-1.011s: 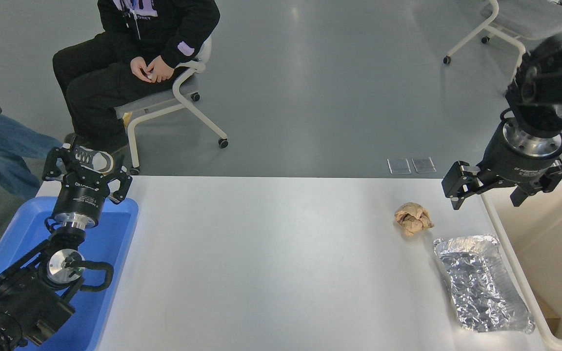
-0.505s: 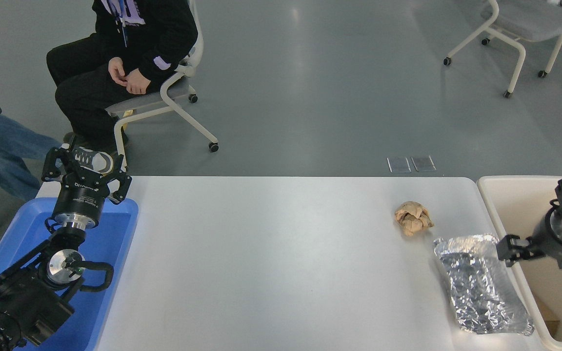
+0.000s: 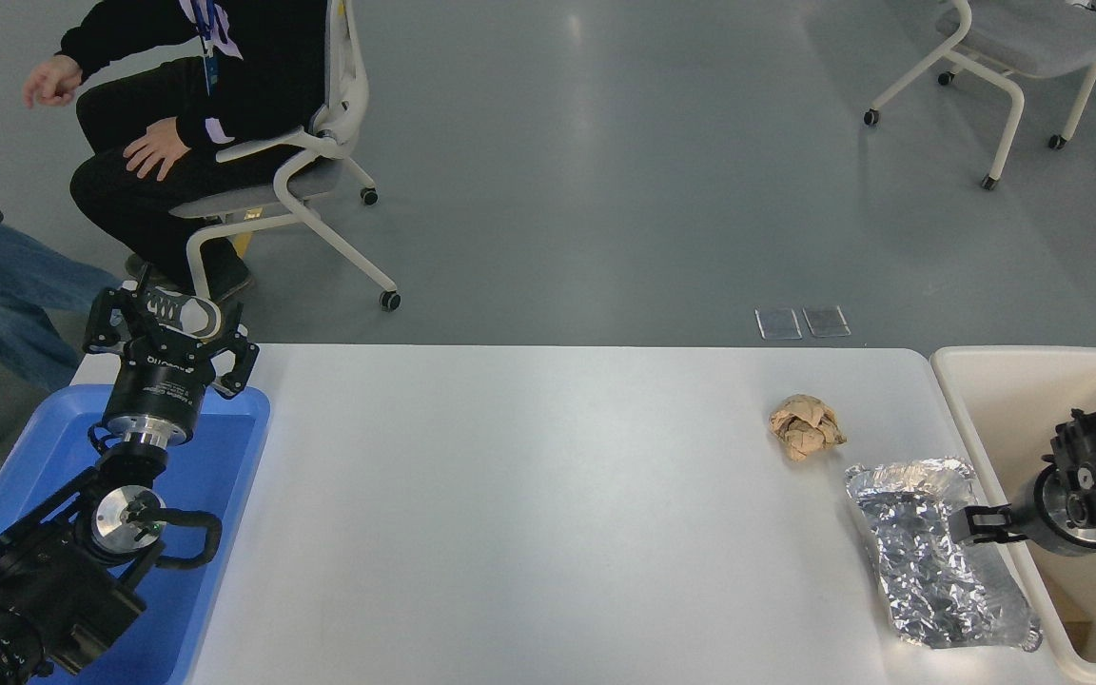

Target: Pick up foil plate and place in dustbin

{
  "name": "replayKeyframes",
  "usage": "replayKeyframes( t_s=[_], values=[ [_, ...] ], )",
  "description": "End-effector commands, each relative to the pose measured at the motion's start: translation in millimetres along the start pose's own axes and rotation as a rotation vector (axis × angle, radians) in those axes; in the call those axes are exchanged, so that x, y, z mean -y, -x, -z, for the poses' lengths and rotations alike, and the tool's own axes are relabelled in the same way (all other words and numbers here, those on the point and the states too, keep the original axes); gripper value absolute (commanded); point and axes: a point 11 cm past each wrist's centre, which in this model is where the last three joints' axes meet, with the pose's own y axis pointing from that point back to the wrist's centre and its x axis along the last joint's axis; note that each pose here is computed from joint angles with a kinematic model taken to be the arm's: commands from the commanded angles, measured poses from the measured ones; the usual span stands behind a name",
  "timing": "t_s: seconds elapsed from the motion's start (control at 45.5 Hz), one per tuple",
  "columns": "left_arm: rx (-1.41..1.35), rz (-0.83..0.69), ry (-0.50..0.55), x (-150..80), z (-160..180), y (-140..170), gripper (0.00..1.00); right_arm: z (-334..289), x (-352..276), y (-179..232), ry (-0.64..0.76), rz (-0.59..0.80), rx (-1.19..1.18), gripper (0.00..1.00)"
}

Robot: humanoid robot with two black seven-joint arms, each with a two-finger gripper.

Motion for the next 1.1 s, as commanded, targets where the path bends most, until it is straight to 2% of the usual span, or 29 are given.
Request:
replayKeyframes(
  t_s=[0.0,0.505,0.725,0.989,1.077],
  values=[
    [0.0,0.0,0.0,0,0,0,0.99,-2,18,6,0.0,-0.024,0.04,0.91],
    [0.0,-0.001,0.0,0,0,0,0.99,-11,34,10,0.02,-0.065,0.104,0.89],
    [0.0,-0.001,0.0,0,0,0,0.99,-11,38,18,0.019,-0.048,0.136,0.64],
    [0.0,0.0,0.0,0,0,0,0.99,0,40,21,-0.005,-0.029,0.241,0.61],
    [0.0,-0.001,0.0,0,0,0,0.99,3,40,22,-0.017,-0.023,0.258,0.55]
  ],
)
